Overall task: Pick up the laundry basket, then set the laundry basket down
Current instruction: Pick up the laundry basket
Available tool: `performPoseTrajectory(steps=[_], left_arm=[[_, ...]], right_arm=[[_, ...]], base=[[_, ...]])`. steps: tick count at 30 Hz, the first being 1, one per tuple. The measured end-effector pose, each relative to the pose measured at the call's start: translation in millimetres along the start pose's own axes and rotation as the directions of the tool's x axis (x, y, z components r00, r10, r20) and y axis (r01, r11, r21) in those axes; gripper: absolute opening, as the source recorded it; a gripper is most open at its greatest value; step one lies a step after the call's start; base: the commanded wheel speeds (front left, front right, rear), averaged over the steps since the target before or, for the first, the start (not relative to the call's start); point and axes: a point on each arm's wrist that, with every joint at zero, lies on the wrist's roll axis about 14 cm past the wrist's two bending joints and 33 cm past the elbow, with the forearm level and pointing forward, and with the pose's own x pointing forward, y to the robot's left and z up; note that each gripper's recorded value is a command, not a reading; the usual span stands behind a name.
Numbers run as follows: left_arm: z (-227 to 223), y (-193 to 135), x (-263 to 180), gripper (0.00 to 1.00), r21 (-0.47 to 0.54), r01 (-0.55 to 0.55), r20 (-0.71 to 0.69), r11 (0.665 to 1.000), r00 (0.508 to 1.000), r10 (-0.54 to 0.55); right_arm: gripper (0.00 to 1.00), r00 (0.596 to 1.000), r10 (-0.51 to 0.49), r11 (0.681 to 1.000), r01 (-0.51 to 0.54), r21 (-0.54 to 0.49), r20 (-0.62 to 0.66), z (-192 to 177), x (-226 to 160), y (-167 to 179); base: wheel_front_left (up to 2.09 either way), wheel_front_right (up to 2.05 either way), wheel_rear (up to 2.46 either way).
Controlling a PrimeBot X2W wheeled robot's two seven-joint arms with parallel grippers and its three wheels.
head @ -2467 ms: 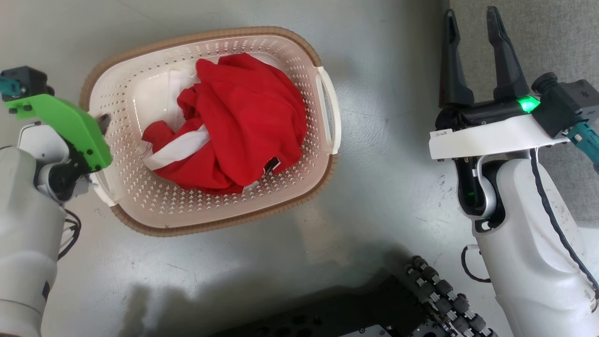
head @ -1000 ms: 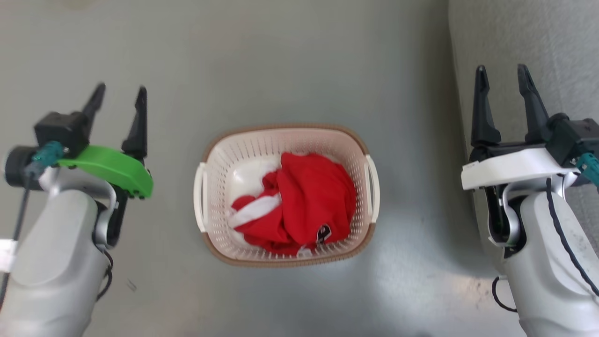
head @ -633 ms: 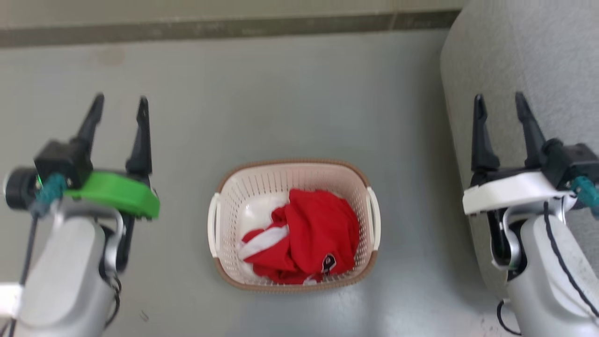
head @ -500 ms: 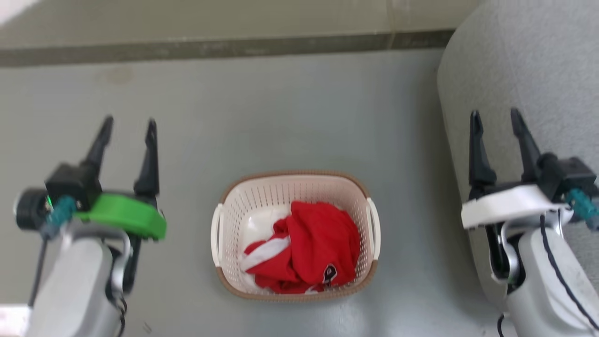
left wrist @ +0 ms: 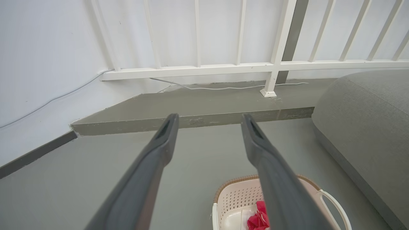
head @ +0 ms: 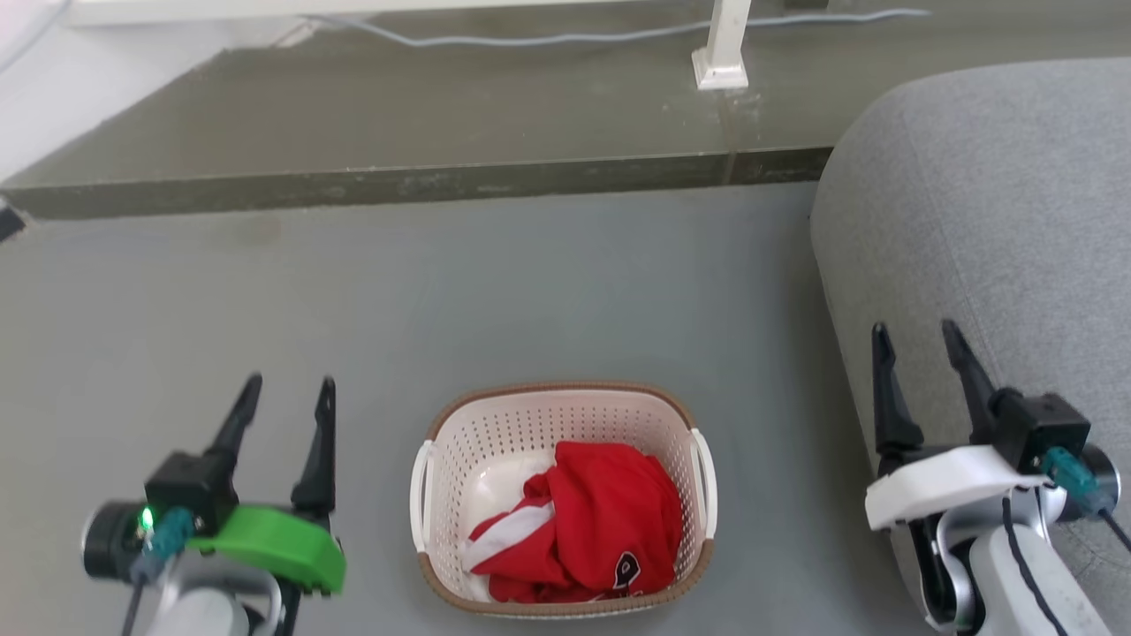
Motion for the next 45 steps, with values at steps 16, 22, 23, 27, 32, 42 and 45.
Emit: performPoseTrajectory(steps=[16, 22, 23, 27, 32, 42, 45], left_arm=[[-4, -7, -35, 1.0, -0.029, -0.017, -0.01, 0.999, 1.0, 0.017], [-1, -6, -38, 1.0, -0.029, -0.027, -0.006, 0.999, 1.0, 0.027], [-2, -5, -39, 1.0, -0.03, -0.029, -0.01, 0.999, 1.0, 0.029], [-5, -7, -41, 1.0, -0.037, -0.029, -0.022, 0.999, 0.999, 0.029], [-4, -8, -43, 1.0, -0.041, -0.03, -0.021, 0.999, 0.999, 0.029], [0, -6, -43, 1.0, -0.016, -0.032, -0.01, 0.999, 0.999, 0.031], [0, -7, -44, 1.0, -0.019, -0.034, -0.016, 0.999, 0.999, 0.033]], right_arm=[[1.0, 0.999, 0.007, 1.0, -0.007, 0.008, -0.032, -7, -28, 4], [1.0, 1.0, 0.0, 1.0, 0.001, 0.008, -0.022, -4, -29, 3], [1.0, 1.0, -0.004, 1.0, 0.004, 0.008, -0.021, -3, -29, 3], [1.0, 1.0, -0.005, 1.0, 0.005, 0.009, -0.017, -2, -30, 2], [1.0, 1.0, -0.008, 1.0, 0.008, 0.01, -0.021, -3, -33, 2], [1.0, 0.999, -0.011, 1.0, 0.011, 0.01, -0.037, -5, -35, 1], [1.0, 0.999, -0.011, 1.0, 0.012, 0.012, -0.047, -7, -36, 1]], base=[[0.0, 0.0, 0.0], [0.0, 0.0, 0.0], [0.0, 0.0, 0.0], [0.0, 0.0, 0.0], [0.0, 0.0, 0.0], [0.0, 0.0, 0.0], [0.0, 0.0, 0.0]])
